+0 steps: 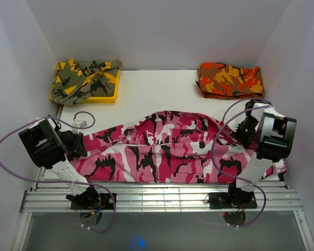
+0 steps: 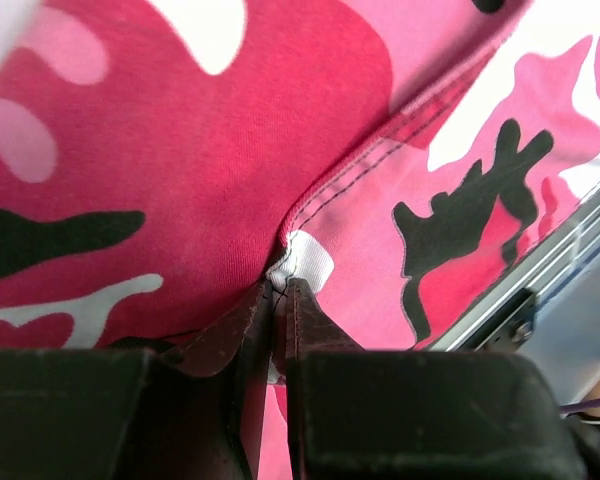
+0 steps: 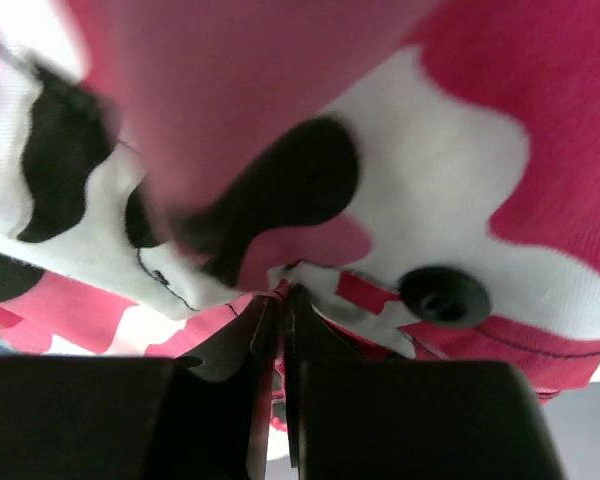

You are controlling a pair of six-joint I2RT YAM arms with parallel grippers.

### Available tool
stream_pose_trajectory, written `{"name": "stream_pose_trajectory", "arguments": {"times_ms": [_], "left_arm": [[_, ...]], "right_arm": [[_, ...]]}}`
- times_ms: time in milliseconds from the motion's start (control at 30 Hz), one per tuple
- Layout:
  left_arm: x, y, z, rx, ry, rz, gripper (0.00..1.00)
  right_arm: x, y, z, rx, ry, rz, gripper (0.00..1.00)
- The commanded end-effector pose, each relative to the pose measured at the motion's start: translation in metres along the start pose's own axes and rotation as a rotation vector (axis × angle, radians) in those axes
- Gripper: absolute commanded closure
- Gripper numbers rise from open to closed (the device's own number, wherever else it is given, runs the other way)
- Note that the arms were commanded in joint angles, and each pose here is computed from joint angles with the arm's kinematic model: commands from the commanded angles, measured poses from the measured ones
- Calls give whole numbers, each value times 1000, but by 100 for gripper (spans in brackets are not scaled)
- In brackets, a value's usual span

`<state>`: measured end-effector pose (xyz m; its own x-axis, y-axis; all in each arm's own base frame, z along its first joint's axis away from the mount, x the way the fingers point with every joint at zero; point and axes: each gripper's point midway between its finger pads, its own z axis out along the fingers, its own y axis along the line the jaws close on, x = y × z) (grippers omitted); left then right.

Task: Fold and stack the trousers
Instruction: Fold the trousers

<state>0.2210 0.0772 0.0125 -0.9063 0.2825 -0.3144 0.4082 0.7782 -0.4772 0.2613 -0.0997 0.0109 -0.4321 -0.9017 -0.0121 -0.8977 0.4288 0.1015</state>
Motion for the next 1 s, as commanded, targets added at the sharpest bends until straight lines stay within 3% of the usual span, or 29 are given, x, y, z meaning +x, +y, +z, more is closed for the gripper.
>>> {"name": "stream_pose_trajectory", "arguments": {"times_ms": [0, 267, 433, 533, 767, 967], "left_arm": [[-44, 94, 26, -263, -50, 131, 100], [-106, 162, 22, -344, -128, -42, 100], [-137, 206, 3, -448, -158, -43, 100], [-158, 210, -14, -460, -195, -11, 100], [-217, 201, -95, -573, -340, 116, 100], [-243, 205, -160, -639, -480, 138, 100]], "right_arm": [[-11, -52, 40, 64, -20, 111, 92], [-56, -102, 42, 100, -55, 185, 92], [-76, -130, 36, 136, -73, 212, 92], [-89, -138, 25, 132, -113, 219, 92], [-61, -174, -56, 312, -183, 223, 92], [-19, -194, -116, 445, -244, 255, 92]]}}
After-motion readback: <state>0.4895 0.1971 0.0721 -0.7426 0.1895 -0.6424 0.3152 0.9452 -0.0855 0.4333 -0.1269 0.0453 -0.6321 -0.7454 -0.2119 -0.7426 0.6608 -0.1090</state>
